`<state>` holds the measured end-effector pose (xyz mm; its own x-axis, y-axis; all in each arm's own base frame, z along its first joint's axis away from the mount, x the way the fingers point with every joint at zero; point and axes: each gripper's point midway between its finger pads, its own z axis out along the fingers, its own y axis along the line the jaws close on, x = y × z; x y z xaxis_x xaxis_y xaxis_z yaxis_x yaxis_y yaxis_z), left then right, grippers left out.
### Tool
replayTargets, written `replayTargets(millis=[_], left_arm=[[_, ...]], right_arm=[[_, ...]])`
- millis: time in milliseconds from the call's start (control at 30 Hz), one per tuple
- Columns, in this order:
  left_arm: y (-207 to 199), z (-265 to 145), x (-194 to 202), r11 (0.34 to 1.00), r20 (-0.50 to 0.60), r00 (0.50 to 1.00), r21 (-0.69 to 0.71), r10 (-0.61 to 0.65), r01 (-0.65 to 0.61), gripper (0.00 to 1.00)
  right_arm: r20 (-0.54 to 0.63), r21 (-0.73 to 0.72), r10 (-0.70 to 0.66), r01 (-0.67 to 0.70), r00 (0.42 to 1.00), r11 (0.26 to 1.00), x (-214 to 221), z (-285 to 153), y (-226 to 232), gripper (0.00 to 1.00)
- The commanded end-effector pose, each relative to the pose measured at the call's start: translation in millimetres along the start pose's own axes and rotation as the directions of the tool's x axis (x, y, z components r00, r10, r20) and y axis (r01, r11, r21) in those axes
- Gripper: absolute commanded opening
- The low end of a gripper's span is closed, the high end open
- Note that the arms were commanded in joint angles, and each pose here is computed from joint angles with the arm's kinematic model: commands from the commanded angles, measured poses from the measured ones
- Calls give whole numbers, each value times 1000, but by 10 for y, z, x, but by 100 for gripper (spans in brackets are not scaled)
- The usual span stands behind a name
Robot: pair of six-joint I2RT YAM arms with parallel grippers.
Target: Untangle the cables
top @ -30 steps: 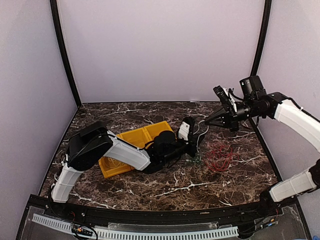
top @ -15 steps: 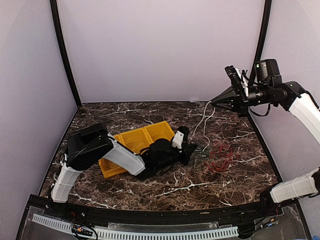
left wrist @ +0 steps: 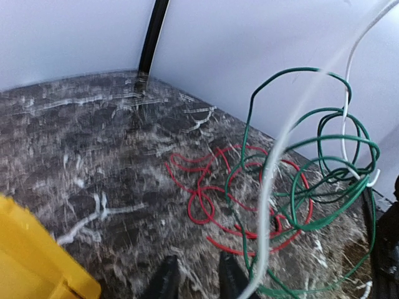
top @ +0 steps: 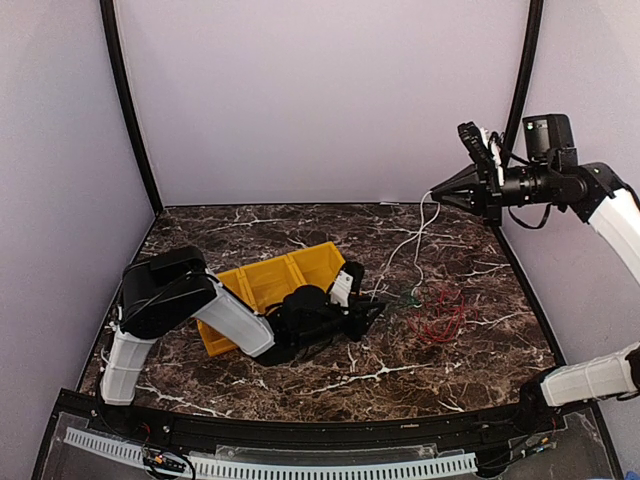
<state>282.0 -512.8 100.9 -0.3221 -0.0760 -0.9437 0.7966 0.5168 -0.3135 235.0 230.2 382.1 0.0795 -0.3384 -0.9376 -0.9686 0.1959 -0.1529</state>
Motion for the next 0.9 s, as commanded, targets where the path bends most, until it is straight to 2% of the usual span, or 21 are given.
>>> replayTargets(millis=[0, 100, 133, 267, 500, 600, 733, 867], left_arm=[[-88, -293, -358, 1000, 38, 999, 8, -1, 1, 30], [-39, -545, -371, 1000, 33, 999, -28, 7, -6, 37], [-72, -613, -503, 1000, 57, 998, -26, 10, -9, 38], [-120, -837, -633, 999, 69, 997, -25, 33, -31, 42], [-213, -861, -925, 992, 65, 991, -45, 119, -117, 46], [-413, -913, -1121, 986, 122, 980, 36, 159, -165, 48], [-690, -756, -1277, 964, 165, 965, 137, 205, -228, 51], [-960, -546, -1221, 916, 185, 943, 248, 275, -316, 53]], right_arm=[[-32, 72, 10, -7, 999, 997, 231, 49, -110, 0], [-73, 87, 27, -21, 997, 996, 485, 116, -119, 0], [-87, 88, 36, -28, 996, 996, 574, 140, -118, 0], [-121, 75, 61, -52, 991, 996, 831, 227, -92, 0], [-163, 70, 86, -76, 983, 995, 1047, 317, -112, 0], [-166, 43, 92, -86, 982, 995, 1080, 343, -66, 0], [-148, -7, 95, -97, 984, 995, 1058, 387, 30, 0], [-125, -45, 82, -88, 989, 995, 928, 407, 95, 0]])
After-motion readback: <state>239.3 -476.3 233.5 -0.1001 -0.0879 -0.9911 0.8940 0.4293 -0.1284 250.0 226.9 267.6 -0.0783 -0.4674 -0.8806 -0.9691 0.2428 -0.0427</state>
